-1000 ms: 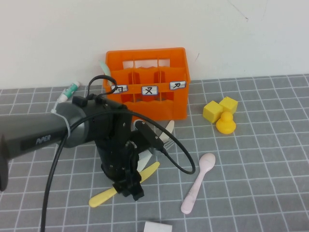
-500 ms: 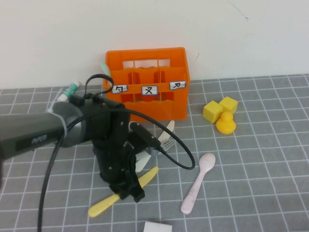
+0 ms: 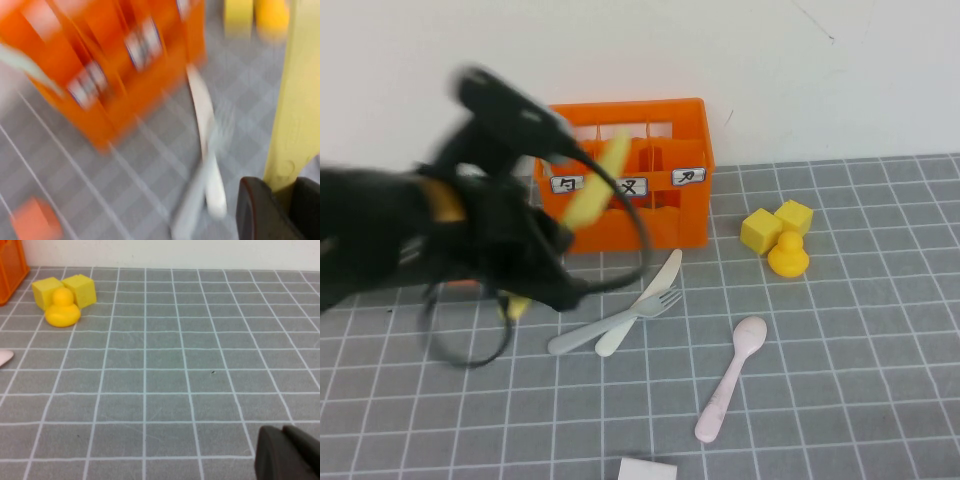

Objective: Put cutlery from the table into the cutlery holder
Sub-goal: Place the knife on the box

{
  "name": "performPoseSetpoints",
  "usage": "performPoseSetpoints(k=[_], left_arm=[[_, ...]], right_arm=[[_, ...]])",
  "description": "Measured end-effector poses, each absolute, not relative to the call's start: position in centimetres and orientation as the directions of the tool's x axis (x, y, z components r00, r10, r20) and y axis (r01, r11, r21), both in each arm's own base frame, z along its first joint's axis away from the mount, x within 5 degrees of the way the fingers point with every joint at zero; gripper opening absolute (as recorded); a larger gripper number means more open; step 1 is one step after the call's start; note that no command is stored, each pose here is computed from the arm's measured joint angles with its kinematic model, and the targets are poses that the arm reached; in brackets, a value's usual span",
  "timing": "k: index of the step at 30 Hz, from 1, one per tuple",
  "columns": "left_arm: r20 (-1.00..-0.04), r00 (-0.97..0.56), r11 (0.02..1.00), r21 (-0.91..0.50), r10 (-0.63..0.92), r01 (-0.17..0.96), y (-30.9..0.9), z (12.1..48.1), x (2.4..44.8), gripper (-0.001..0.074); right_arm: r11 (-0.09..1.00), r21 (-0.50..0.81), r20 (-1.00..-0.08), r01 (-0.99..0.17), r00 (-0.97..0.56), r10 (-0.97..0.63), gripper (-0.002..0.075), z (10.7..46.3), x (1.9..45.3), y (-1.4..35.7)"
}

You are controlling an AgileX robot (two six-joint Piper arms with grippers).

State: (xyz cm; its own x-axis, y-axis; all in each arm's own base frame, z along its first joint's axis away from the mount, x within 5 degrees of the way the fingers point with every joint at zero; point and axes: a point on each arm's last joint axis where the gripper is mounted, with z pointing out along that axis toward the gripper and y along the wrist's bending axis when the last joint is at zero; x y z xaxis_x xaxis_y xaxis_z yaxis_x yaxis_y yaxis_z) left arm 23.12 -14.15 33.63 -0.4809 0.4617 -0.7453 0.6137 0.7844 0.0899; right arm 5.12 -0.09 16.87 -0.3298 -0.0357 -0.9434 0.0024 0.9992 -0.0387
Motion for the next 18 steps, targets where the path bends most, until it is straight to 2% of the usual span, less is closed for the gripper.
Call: performPoseSetpoints(k=[3,6,10,18], left_arm=[[-0.889,-0.342,0.824,0.066,0.304,0.563,-12.8,35.2,21.1,0.0094],[-0.975,-0.189,0.853,0.002,0.118,0.522,-11.8,35.9,19.6,0.0094],[-0.997,-0.031,0.867,-0.071,-0.064,0.493,-11.2,35.5,19.1,0.0094],[-0.977,0.070,0.867,-0.143,-0.200,0.477,-12.7,32.9,22.3,0.0094]], right_arm=[[0.999,-0.039,-0.943,0.002,-0.330,-0.036,-0.0003,16.9,5.1,-0.1],[0.999,-0.039,-0.943,0.002,-0.330,-0.036,-0.0003,16.9,5.1,-0.1],[0.999,-0.039,-0.943,0.002,-0.330,-0.036,-0.0003,16.9,5.1,-0.1],[0.999,-0.039,-0.943,0.002,-0.330,-0.036,-0.0003,16.9,5.1,-0.1]])
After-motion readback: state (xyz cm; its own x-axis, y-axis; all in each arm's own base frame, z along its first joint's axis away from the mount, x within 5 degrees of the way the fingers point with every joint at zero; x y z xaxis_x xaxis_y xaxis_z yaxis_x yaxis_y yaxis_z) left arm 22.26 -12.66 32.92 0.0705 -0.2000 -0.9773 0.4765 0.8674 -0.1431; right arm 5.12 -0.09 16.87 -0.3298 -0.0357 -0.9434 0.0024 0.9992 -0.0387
